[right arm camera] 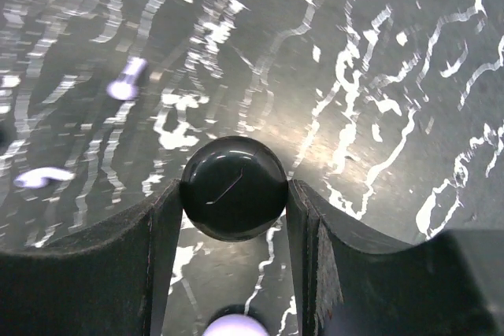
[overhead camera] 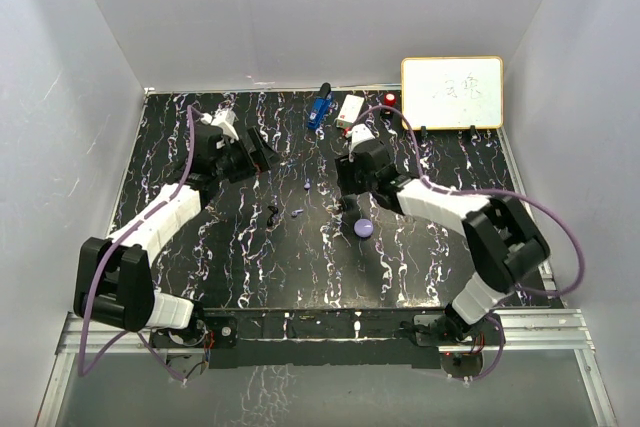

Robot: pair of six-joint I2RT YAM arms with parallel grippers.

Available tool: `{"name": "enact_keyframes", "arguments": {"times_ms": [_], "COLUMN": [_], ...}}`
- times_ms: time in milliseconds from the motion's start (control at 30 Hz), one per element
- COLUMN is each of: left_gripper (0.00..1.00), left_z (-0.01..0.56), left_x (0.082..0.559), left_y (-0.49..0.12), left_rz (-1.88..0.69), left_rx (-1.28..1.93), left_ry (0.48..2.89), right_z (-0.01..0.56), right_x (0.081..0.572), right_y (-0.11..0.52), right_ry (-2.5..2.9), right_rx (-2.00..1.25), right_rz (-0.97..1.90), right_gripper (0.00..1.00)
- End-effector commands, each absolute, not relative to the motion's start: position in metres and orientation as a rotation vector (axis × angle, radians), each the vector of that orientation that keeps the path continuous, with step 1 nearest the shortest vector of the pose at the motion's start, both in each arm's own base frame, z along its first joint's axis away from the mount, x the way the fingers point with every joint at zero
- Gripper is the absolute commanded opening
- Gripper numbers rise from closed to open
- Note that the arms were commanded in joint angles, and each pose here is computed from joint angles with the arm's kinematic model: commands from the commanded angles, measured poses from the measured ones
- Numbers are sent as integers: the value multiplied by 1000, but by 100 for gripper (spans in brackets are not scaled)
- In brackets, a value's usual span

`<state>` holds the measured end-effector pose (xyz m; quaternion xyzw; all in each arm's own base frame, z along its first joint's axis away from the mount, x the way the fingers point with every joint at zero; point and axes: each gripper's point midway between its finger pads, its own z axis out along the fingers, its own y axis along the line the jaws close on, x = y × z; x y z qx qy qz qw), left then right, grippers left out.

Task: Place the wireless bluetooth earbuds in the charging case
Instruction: Pick up the charging case at the center of the board.

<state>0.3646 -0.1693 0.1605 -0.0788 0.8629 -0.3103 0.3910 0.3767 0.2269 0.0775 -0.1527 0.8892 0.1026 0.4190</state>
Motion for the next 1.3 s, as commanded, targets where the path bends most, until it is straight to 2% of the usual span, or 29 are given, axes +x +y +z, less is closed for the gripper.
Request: {"name": "enact_keyframes", "arguments": {"times_ms": [0, 133, 567, 1067, 1267], "left_gripper": [97, 95, 79, 60, 49], "left_z": [169, 166, 161, 166, 171], "left_x": [355, 348, 334, 324, 320], "left_y": [-191, -200, -250, -262, -262], "left_rz": [-966, -1067, -1247, -1282, -1302], "left_rx": [-176, -204, -157, -130, -121], "left_ry": [2154, 2137, 2124, 2089, 2069], "right_z": [153, 170, 183, 177, 178], "right_x": [374, 356, 322, 327, 331], "right_y": [263, 279, 323, 331, 330], "right_ry": [1911, 1826, 1717, 1746, 1741], "right_rx": [-489, -574, -745, -726, -707], "right_rz": [492, 596, 748, 745, 733], "right_gripper": [29, 27, 24, 24, 23]}}
